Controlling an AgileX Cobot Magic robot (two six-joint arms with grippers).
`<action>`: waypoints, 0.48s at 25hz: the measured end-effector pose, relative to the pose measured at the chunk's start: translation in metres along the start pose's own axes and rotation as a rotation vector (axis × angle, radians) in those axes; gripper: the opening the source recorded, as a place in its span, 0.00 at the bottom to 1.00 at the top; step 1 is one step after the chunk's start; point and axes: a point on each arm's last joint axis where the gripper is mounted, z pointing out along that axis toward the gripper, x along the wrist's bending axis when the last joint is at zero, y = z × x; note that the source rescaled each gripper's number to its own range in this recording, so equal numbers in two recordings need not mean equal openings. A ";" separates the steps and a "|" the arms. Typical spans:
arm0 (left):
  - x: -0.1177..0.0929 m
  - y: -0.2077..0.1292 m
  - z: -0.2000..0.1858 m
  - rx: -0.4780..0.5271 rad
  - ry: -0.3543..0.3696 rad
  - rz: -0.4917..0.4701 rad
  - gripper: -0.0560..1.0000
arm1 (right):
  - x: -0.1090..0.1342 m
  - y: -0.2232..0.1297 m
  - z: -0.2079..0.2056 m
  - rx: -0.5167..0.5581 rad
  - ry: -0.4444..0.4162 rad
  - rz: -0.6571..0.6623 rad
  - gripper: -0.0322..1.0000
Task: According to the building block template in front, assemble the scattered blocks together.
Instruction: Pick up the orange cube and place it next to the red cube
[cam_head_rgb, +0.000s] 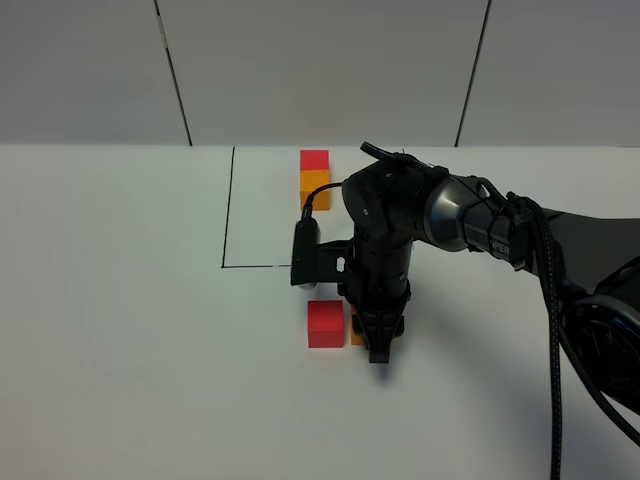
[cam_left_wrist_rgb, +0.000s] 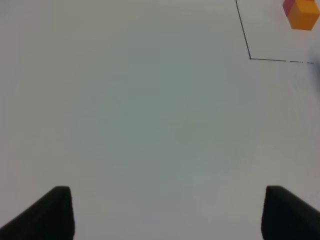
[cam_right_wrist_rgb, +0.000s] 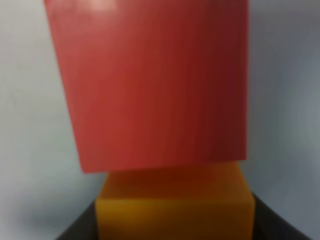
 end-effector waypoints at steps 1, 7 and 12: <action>0.000 0.000 0.000 0.000 0.000 0.000 0.63 | 0.000 0.000 0.000 -0.002 -0.001 -0.006 0.04; 0.000 0.000 0.000 0.000 0.000 0.000 0.63 | 0.000 0.001 0.000 -0.009 0.005 -0.020 0.04; 0.000 0.000 0.000 0.000 0.000 0.000 0.63 | -0.001 0.002 0.000 -0.021 -0.007 -0.030 0.04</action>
